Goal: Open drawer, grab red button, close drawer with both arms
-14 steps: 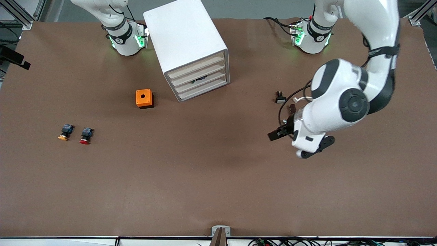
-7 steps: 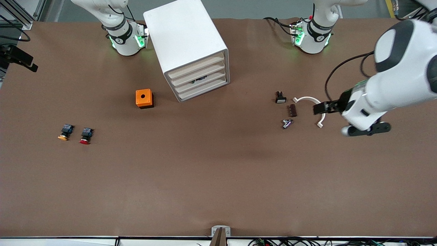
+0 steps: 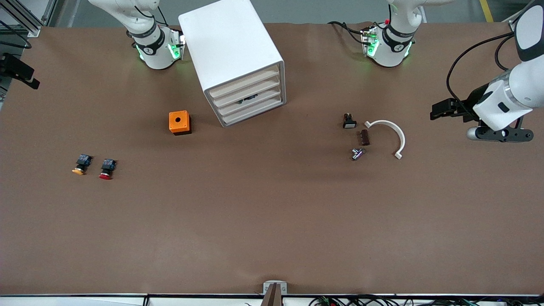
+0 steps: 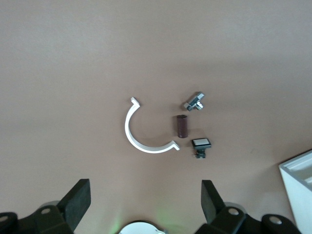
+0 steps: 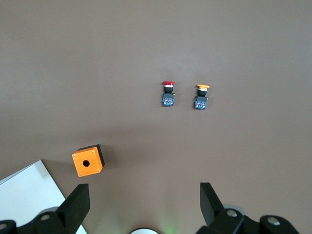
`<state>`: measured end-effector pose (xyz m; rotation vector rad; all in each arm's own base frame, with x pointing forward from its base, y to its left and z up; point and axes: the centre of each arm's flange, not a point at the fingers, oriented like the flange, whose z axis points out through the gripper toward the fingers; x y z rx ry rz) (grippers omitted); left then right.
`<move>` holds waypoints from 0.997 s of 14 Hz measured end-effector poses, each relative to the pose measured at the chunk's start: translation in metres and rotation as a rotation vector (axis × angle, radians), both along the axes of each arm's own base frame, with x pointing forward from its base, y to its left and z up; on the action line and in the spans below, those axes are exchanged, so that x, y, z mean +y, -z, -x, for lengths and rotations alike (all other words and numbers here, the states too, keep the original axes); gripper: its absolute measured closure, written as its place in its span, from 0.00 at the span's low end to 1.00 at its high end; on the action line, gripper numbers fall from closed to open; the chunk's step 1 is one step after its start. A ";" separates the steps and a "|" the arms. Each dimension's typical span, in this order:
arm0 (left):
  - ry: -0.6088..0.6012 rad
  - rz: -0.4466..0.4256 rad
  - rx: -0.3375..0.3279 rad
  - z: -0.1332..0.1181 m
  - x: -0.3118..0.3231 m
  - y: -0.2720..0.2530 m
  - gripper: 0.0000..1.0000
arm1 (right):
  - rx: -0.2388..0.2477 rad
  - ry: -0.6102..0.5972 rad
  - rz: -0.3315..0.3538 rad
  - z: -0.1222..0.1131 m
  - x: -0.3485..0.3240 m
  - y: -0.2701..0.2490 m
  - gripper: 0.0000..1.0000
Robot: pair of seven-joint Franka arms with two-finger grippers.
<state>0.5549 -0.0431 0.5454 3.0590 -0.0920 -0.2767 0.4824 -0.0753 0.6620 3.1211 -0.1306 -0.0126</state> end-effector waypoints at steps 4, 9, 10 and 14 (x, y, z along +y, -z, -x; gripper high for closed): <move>0.019 -0.044 -0.024 0.000 -0.001 -0.002 0.00 | -0.015 0.005 0.002 0.001 -0.003 -0.007 0.00; 0.017 -0.043 -0.110 -0.003 -0.001 -0.040 0.00 | -0.005 0.004 -0.003 0.004 -0.002 -0.014 0.00; 0.014 -0.042 -0.124 -0.003 0.000 -0.047 0.00 | -0.002 0.002 -0.003 0.004 -0.001 -0.013 0.00; 0.002 -0.040 -0.178 -0.005 0.006 -0.073 0.00 | 0.017 0.000 -0.024 0.005 0.001 -0.010 0.00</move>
